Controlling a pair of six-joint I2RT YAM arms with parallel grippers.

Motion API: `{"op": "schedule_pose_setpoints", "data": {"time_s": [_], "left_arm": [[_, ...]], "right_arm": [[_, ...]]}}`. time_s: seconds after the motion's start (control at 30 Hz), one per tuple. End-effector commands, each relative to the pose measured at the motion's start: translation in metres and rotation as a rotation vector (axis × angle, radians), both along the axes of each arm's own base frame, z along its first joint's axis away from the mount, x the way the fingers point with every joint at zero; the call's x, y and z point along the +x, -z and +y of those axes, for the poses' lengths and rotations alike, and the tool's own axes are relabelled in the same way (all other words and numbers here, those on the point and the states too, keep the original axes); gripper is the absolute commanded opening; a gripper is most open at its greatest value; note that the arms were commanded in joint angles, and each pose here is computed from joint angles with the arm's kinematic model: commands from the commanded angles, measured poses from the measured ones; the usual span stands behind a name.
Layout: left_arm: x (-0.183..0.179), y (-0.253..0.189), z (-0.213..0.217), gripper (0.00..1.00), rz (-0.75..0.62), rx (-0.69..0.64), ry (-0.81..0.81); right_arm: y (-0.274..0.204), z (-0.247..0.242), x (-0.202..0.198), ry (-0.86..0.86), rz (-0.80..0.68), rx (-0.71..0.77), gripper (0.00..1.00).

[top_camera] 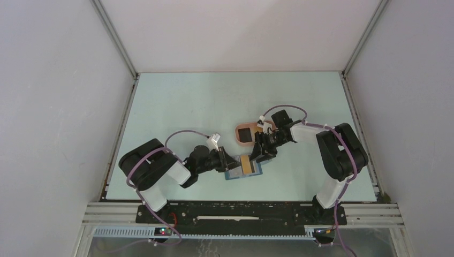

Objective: Put the credit cards into the card holder
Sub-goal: Insert the credit card into the card holder.

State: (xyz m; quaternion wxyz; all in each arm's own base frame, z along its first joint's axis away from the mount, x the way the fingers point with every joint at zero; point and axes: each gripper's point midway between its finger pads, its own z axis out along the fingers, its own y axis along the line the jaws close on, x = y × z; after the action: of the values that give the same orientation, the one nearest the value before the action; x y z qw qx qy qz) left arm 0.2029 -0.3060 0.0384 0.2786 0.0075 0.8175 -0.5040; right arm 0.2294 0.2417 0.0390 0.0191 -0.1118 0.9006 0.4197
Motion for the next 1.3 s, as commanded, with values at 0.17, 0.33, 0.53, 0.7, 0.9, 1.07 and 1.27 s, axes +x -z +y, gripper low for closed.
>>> {"op": "schedule_pose_setpoints", "data": {"time_s": [0.17, 0.33, 0.53, 0.7, 0.9, 1.07, 1.27], "left_arm": [[0.010, -0.009, -0.016, 0.14, -0.017, -0.040, 0.016], [0.011, -0.005, -0.017, 0.12, -0.012, -0.020, 0.019], [0.012, 0.000, -0.017, 0.09, -0.003, -0.001, 0.019], [0.011, 0.005, -0.019, 0.06, 0.015, 0.006, 0.026], [0.011, 0.010, -0.021, 0.03, 0.032, 0.016, 0.028], [0.011, 0.015, -0.019, 0.01, 0.045, 0.029, 0.025], [0.011, 0.018, -0.021, 0.00, 0.057, 0.038, 0.030]], "right_arm": [[-0.018, 0.005, 0.007, 0.002, -0.029, 0.050, 0.60], [-0.015, 0.003, 0.008, 0.011, -0.017, 0.042, 0.61], [-0.008, 0.004, 0.007, 0.014, 0.013, 0.040, 0.63], [-0.010, 0.005, 0.005, 0.009, 0.021, 0.051, 0.63], [0.000, 0.001, 0.007, 0.026, 0.027, 0.007, 0.62], [0.002, 0.004, 0.004, 0.021, 0.049, 0.017, 0.62], [-0.003, 0.008, 0.001, 0.001, 0.058, 0.042, 0.63]]}}
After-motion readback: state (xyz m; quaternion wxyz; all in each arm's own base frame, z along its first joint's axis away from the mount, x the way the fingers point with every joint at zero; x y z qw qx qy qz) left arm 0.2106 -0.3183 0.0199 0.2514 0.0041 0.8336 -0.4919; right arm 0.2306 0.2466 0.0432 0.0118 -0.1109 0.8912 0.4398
